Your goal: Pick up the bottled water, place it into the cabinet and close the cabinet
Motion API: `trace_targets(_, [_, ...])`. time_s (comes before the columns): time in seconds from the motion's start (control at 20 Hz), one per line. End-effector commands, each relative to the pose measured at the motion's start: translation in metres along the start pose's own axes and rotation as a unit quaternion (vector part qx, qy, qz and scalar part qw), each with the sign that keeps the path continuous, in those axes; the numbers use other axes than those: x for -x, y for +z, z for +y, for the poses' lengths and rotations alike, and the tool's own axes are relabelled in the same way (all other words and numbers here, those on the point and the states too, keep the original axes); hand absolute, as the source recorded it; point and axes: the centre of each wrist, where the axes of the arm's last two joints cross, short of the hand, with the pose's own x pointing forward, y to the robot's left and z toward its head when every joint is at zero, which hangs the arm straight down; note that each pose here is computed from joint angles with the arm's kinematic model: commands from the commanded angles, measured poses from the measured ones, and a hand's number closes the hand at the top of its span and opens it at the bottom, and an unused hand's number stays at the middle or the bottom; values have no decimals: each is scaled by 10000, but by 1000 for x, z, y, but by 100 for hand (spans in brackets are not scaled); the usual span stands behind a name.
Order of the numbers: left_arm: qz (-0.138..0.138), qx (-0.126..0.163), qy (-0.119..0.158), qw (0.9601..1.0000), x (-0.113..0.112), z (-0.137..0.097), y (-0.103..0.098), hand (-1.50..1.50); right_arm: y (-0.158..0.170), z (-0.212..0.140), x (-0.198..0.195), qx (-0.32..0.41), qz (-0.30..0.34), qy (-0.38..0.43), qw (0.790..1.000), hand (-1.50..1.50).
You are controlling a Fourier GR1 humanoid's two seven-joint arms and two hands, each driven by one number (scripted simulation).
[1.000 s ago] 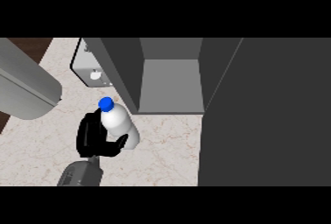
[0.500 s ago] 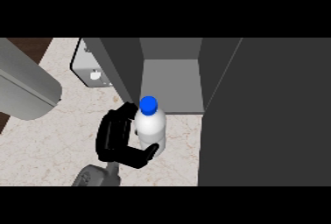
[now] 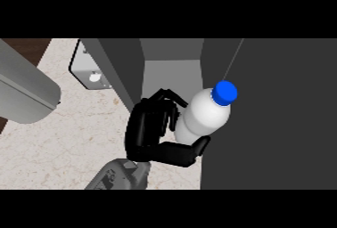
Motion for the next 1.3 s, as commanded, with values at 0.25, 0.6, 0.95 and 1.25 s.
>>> trace_targets(0.25, [-112,-425,-507,9977,-8,-34,-43,150,-8,3,-28,-7,-352,-14,9994,-150])
trace_targets(0.6, [-84,-594,-883,9943,4,-32,-79,150,-13,-2,-29,7,-236,123,9996,-150])
trace_targets(0.95, [45,-594,-1250,9904,30,-12,-92,150,-19,-12,-22,-62,-333,0,9994,-150])
trace_targets(1.25, [162,-810,-1585,9839,45,3,-105,150,-16,-9,-25,-31,-310,-143,9994,-150])
